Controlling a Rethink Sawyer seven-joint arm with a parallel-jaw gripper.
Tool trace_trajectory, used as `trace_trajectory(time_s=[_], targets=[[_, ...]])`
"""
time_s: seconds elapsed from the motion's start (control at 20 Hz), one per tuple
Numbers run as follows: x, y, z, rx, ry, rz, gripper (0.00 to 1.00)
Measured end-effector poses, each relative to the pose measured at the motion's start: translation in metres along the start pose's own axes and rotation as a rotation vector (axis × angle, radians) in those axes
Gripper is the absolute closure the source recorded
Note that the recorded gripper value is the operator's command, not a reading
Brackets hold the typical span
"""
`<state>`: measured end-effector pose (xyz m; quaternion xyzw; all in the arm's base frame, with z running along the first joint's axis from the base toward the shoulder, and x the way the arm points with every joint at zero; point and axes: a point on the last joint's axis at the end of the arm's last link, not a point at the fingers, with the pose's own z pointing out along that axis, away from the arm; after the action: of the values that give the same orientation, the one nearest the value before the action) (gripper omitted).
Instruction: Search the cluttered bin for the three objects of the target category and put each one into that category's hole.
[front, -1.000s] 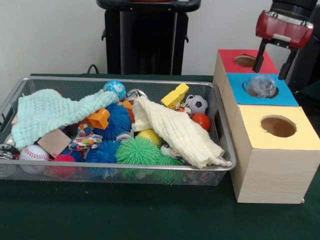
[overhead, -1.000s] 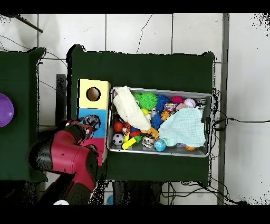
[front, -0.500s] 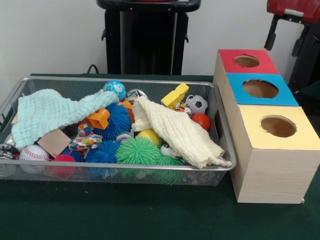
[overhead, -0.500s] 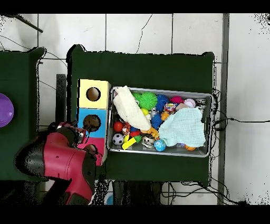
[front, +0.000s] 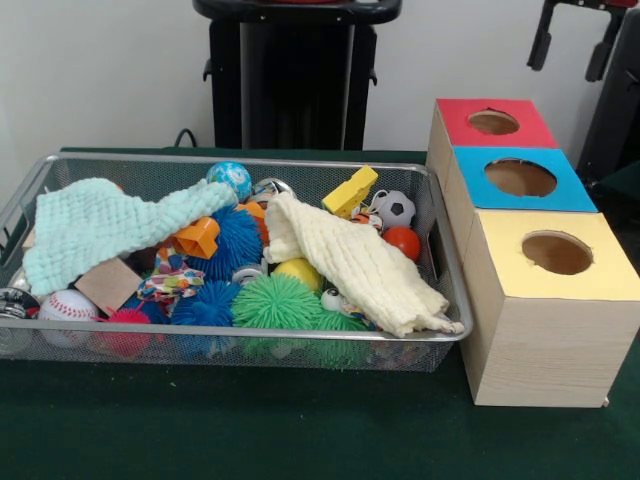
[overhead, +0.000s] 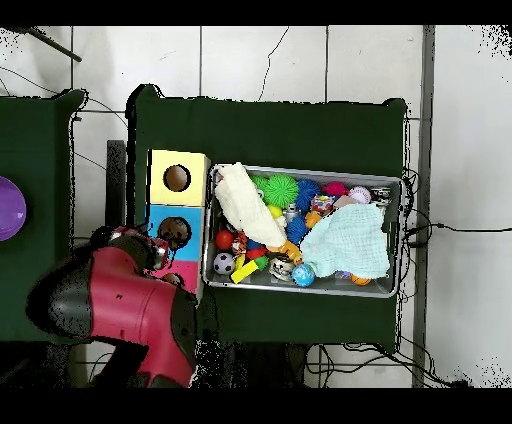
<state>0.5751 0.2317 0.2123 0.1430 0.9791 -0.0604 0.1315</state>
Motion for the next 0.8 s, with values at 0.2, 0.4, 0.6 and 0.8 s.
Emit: trace_trajectory(time_s=[0.2,0.4,0.6,0.8], targets=[[-0.030,-0.038,0.009,-0.011,-0.022,0.061,0.00],[-0.050,-0.079,0.026,-0.014,-0.055,0.112,0.00],[-0.056,-0.119,0.045,-0.011,-0.084,0.131,0.00],[-0.047,-0.140,0.060,-0.015,-0.086,0.106,0.00]])
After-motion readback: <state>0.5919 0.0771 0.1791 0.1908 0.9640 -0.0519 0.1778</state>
